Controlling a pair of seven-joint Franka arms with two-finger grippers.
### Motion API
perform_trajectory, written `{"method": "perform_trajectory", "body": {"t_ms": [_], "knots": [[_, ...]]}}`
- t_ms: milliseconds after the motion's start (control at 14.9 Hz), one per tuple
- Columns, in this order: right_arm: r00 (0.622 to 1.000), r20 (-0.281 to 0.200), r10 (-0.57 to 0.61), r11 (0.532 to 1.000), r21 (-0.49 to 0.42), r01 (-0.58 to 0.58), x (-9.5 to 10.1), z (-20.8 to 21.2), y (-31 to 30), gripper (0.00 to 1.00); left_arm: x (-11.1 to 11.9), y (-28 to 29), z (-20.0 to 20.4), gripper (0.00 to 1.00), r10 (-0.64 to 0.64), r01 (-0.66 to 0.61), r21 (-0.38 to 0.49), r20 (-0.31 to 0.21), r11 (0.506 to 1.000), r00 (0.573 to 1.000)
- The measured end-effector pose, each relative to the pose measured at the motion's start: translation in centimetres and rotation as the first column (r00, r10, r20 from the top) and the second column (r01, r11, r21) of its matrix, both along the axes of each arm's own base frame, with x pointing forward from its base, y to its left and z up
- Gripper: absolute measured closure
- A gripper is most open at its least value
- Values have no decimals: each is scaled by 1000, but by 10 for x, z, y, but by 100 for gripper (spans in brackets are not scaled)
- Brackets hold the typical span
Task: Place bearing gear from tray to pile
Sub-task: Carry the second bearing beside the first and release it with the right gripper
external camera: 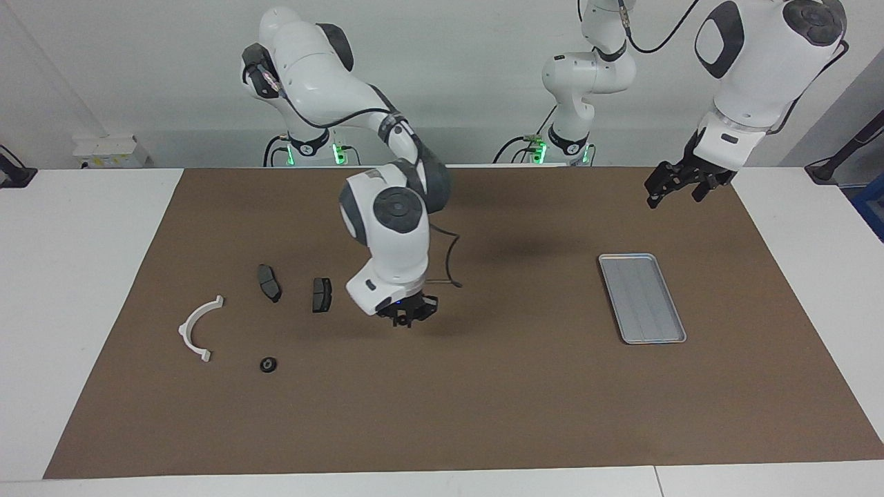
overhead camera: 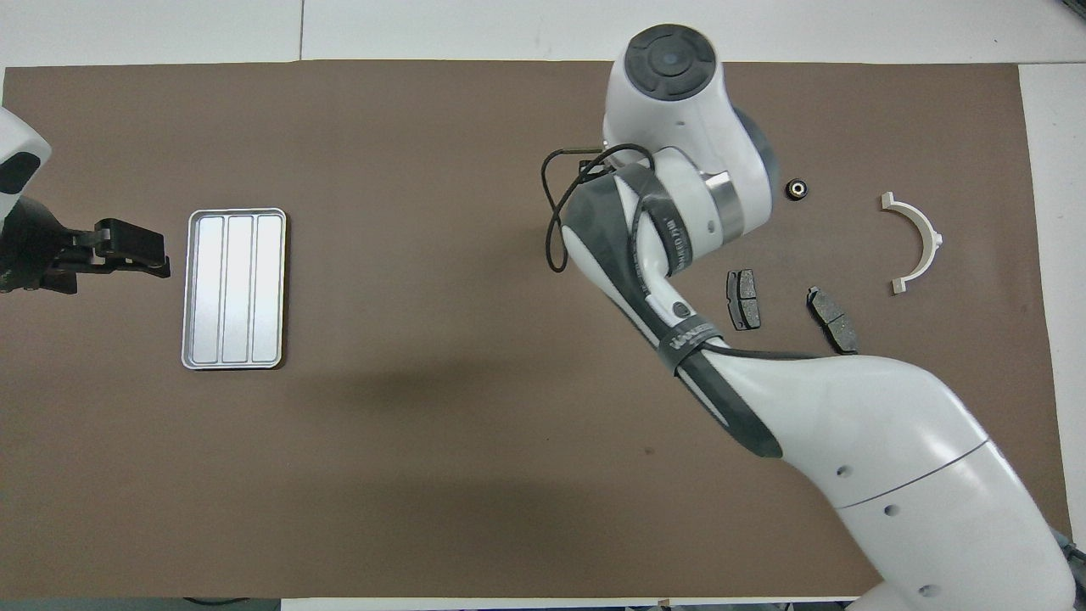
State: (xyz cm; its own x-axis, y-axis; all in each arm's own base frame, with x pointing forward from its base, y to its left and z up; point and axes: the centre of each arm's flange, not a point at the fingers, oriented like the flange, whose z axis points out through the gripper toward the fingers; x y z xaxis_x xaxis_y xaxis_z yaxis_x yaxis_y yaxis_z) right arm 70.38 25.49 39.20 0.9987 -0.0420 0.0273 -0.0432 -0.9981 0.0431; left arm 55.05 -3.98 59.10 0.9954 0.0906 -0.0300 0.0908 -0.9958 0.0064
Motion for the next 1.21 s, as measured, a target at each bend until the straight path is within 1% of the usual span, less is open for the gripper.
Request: {"method": "perform_trajectory", "body": {"t_ms": [134,269,336,470,605,874,941,1008,1075,1142,1210], "knots": [[997,16,76,997,4,-76,17,-18,-50,75,0,0,0,0,0,0,0,1,1000,1000],[991,52,127,992,9,-128,25,-54,-92,75,0,0,1,0,0,0,0,1,1000,1000],[988,66,138,990,12,-139,25,-75,-108,75,0,0,1,0,0,0,0,2,1000,1000],[987,71,146,989,15,-147,17,-106,-124,75,0,0,1,0,0,0,0,2,1000,1000],[986,65,151,988,16,-153,9,-105,-122,75,0,0,1,0,0,0,0,2,1000,1000],[986,65,155,988,16,-157,5,-105,-120,75,0,0,1,0,0,0,0,2,1000,1000],[986,64,156,987,16,-158,5,-105,-120,69,0,0,1,0,0,0,0,2,1000,1000],[985,62,158,987,16,-160,4,-106,-118,60,0,0,1,0,0,0,0,2,1000,1000],[985,60,161,987,17,-162,3,-107,-117,51,0,0,1,0,0,0,0,2,1000,1000],[985,57,165,986,17,-166,2,-107,-114,38,0,0,1,0,0,0,0,2,1000,1000],[984,53,169,985,17,-170,1,-104,-111,28,0,0,1,0,0,0,0,2,1000,1000]]}}
